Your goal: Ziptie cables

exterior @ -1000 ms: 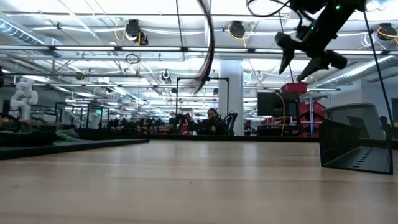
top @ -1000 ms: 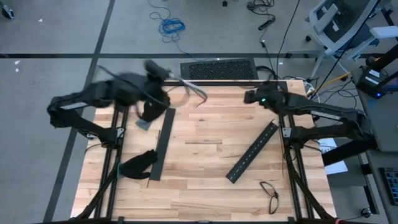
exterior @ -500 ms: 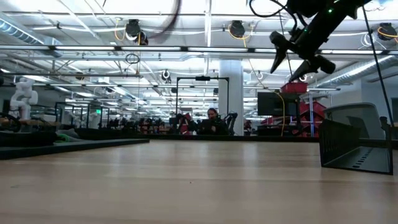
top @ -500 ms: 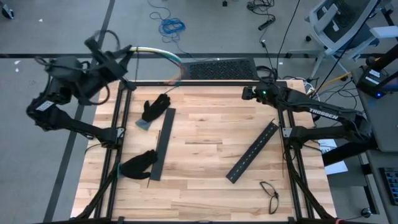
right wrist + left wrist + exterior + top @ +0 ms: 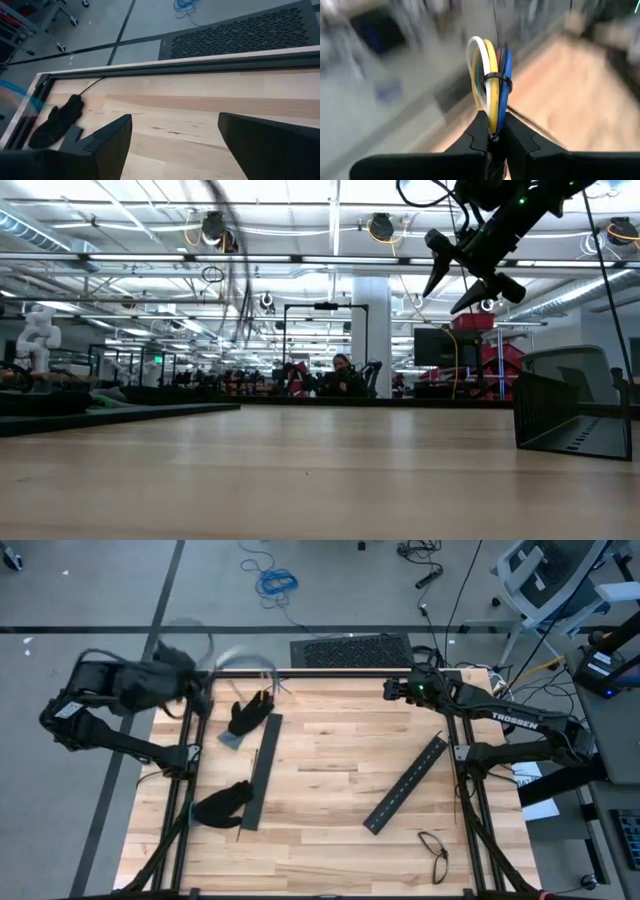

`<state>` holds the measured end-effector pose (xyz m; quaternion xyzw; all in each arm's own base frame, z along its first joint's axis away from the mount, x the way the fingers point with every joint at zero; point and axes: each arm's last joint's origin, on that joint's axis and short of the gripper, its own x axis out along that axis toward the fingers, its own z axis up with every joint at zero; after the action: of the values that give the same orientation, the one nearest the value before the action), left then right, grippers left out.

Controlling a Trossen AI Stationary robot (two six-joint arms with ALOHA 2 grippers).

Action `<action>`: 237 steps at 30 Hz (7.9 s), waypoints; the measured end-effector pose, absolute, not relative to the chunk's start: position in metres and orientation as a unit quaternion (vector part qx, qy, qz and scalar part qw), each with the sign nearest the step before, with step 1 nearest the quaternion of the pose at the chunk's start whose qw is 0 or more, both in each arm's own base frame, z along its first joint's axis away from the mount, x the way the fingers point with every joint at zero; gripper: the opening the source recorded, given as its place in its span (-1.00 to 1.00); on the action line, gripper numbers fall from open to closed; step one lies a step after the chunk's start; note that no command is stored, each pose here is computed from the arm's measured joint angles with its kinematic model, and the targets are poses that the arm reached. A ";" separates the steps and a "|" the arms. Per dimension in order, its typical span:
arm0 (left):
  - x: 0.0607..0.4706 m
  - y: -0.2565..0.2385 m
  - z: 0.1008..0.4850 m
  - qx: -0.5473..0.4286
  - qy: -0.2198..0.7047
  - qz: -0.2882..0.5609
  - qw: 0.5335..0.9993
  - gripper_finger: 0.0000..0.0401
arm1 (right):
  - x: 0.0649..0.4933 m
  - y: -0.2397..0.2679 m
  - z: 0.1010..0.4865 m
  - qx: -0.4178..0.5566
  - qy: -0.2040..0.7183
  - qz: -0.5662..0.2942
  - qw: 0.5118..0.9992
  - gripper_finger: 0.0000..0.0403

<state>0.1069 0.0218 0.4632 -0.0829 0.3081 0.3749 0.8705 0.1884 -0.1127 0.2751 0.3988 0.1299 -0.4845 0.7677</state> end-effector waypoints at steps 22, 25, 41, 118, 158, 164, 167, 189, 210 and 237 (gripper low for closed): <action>0.065 0.008 0.460 -0.485 0.270 0.294 0.778 -0.83 | 0.190 -0.111 0.275 0.377 0.158 -0.456 0.790 0.46; 0.056 0.009 0.460 -0.475 0.255 0.309 0.783 -0.83 | 0.190 -0.111 0.275 0.369 0.160 -0.454 0.795 0.46; 0.291 0.031 0.336 -0.069 0.644 0.238 0.723 -0.83 | 0.195 -0.110 0.280 0.388 0.132 -0.435 0.802 0.46; 0.204 0.209 0.411 0.127 0.374 0.262 0.881 0.45 | 0.427 0.045 0.191 0.479 0.394 -0.518 0.589 0.40; 0.167 0.234 0.421 0.128 0.355 0.319 0.869 0.45 | 0.433 0.005 0.161 0.207 0.648 -0.333 0.653 -0.85; 0.161 0.226 0.418 0.074 0.366 0.310 0.874 0.45 | 0.443 -0.042 0.161 0.128 0.664 -0.197 0.710 -0.85; 0.159 0.218 0.416 0.025 0.358 0.270 0.893 0.45 | 0.442 -0.066 0.161 0.092 0.671 -0.140 0.723 -0.85; 0.155 0.154 0.327 -0.164 0.257 0.230 0.924 0.45 | 0.409 -0.136 0.183 0.139 0.631 -0.032 0.763 -0.56; 0.150 0.147 0.324 -0.058 0.307 0.188 0.931 0.45 | 0.418 -0.134 0.233 0.159 0.496 -0.089 0.849 -0.39; 0.122 0.125 0.302 -0.110 0.242 0.282 0.922 0.45 | 0.358 -0.107 0.158 0.245 0.393 -0.186 0.867 -0.53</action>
<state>0.1222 0.1252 0.3016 -0.1102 0.2420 0.2819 0.9218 0.3578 -0.1071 0.1576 0.2446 0.3927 -0.1856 0.8669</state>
